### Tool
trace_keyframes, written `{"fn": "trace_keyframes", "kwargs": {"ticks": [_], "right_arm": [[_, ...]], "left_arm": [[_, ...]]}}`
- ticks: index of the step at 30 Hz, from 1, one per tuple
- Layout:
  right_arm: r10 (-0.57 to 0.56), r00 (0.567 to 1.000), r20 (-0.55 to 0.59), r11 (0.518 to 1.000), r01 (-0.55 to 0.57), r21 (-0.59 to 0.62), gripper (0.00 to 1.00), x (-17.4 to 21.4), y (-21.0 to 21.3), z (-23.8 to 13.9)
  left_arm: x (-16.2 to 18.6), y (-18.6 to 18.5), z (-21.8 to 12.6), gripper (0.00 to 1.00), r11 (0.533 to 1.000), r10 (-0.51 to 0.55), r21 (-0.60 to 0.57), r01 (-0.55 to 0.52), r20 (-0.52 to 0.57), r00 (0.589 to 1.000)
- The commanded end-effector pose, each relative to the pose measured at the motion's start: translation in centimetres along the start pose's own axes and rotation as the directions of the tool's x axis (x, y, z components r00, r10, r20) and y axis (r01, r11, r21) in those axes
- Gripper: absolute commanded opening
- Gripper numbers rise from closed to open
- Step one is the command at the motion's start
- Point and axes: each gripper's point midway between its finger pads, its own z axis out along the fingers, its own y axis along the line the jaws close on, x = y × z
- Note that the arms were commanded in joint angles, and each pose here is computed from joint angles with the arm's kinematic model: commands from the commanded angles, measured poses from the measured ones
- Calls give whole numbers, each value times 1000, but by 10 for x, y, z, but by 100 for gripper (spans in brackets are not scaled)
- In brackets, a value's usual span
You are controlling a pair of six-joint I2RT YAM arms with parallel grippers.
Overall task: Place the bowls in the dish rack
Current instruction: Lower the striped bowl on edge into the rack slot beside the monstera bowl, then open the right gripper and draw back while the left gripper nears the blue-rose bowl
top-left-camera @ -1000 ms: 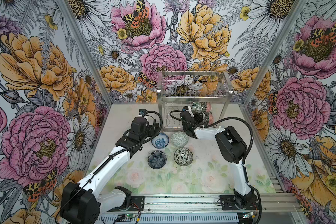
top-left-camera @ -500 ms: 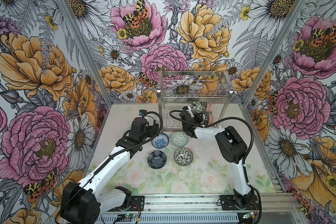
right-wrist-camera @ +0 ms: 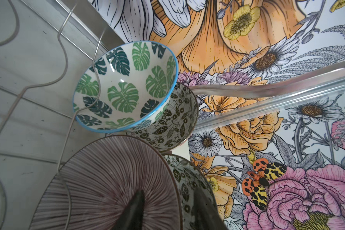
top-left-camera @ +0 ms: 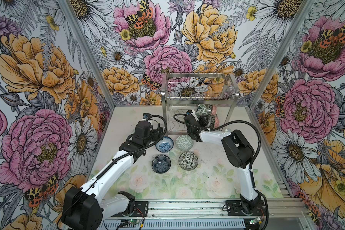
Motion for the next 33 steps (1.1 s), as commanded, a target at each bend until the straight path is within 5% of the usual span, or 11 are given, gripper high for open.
{"fn": "trace_keyframes", "kwargs": {"ticks": [1, 10, 19, 33], "right_arm": [[84, 996, 34, 996, -83, -21, 56, -15, -24, -12], [198, 973, 116, 965, -173, -199, 99, -28, -34, -35], [323, 928, 186, 878, -221, -424, 100, -29, -37, -72], [554, 816, 166, 668, -316, -674, 100, -16, -57, -134]], "left_arm": [[-3, 0, 0, 99, 1000, -23, 17, 23, 8, 1000], [2, 1, 5, 99, 999, -37, 24, 37, -15, 999], [12, 8, 8, 99, 997, -74, 19, 75, -49, 996], [63, 32, 27, 99, 981, -193, -10, 194, -182, 964]]}}
